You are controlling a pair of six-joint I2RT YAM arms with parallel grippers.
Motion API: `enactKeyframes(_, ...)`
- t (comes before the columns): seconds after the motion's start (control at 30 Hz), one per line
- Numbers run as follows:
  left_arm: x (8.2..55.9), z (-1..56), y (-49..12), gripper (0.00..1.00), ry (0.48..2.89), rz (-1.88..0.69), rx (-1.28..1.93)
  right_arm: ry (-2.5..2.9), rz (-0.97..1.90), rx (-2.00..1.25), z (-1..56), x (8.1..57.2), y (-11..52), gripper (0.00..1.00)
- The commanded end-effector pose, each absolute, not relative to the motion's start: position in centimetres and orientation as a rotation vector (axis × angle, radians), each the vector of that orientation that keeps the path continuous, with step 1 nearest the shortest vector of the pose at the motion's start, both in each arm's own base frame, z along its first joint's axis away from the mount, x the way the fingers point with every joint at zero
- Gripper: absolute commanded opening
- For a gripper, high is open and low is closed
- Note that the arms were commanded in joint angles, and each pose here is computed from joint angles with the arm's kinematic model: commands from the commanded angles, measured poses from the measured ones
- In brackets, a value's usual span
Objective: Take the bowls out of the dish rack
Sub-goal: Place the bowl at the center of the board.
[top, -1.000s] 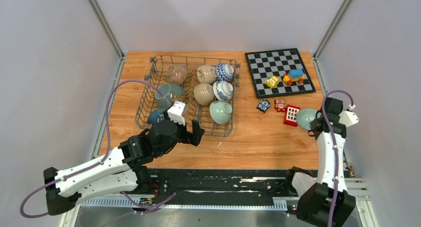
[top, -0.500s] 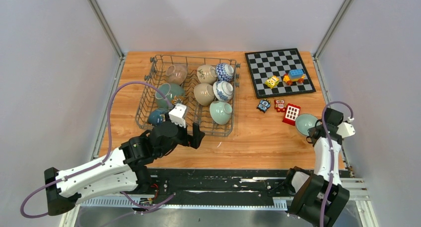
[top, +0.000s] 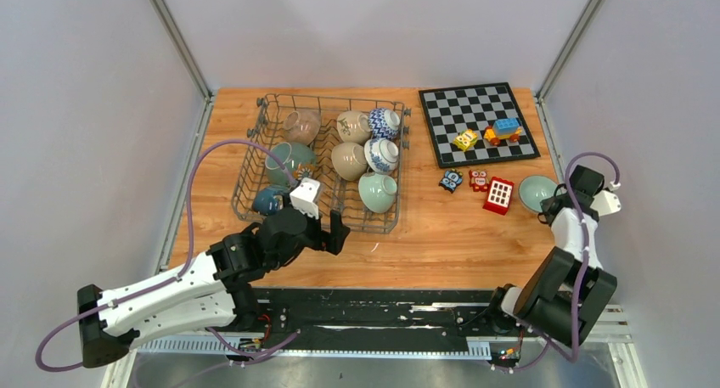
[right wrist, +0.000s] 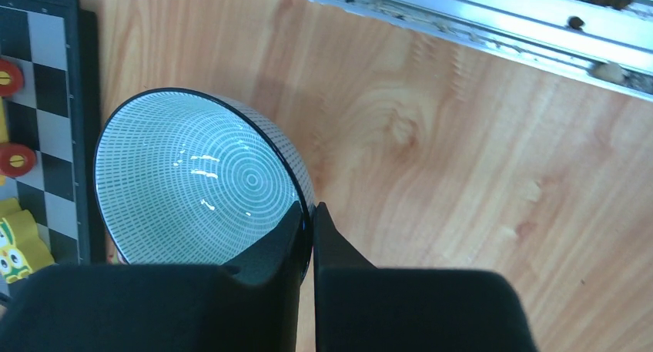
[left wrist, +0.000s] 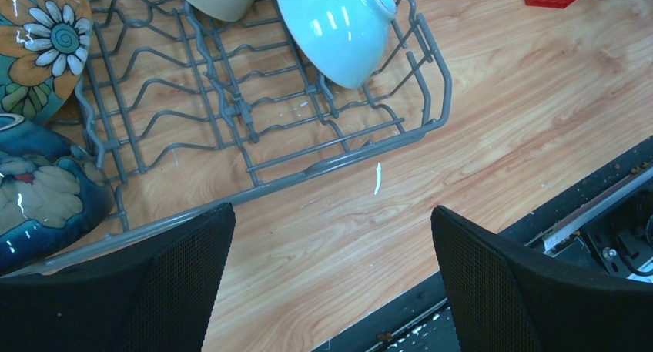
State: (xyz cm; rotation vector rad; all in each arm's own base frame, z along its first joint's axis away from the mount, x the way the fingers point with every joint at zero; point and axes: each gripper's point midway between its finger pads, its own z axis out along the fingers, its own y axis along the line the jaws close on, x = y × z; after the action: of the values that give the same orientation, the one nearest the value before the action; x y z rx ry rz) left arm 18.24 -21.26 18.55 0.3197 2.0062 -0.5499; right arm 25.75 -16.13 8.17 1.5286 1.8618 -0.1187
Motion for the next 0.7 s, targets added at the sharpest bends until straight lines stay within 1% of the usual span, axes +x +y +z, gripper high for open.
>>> enactKeyframes(0.0,18.7,18.2,-21.1,0.99,2.011,-0.53,0.286,1.824,-0.045,1.435,10.5,29.6,-18.1,0.04)
enactKeyframes(0.23,18.7,17.5,-21.1,0.99,2.027,-0.527,0.27,1.865,0.008,1.419,9.5,31.4,-18.2,0.04)
enactKeyframes(0.53,18.7,17.2,-21.2,0.99,2.035,-0.541,0.239,1.897,0.004,1.432,8.2,31.9,-18.5,0.03)
enactKeyframes(0.67,18.8,17.2,-21.2,0.99,2.036,-0.533,0.243,1.923,0.051,1.423,7.7,32.4,-18.0,0.04)
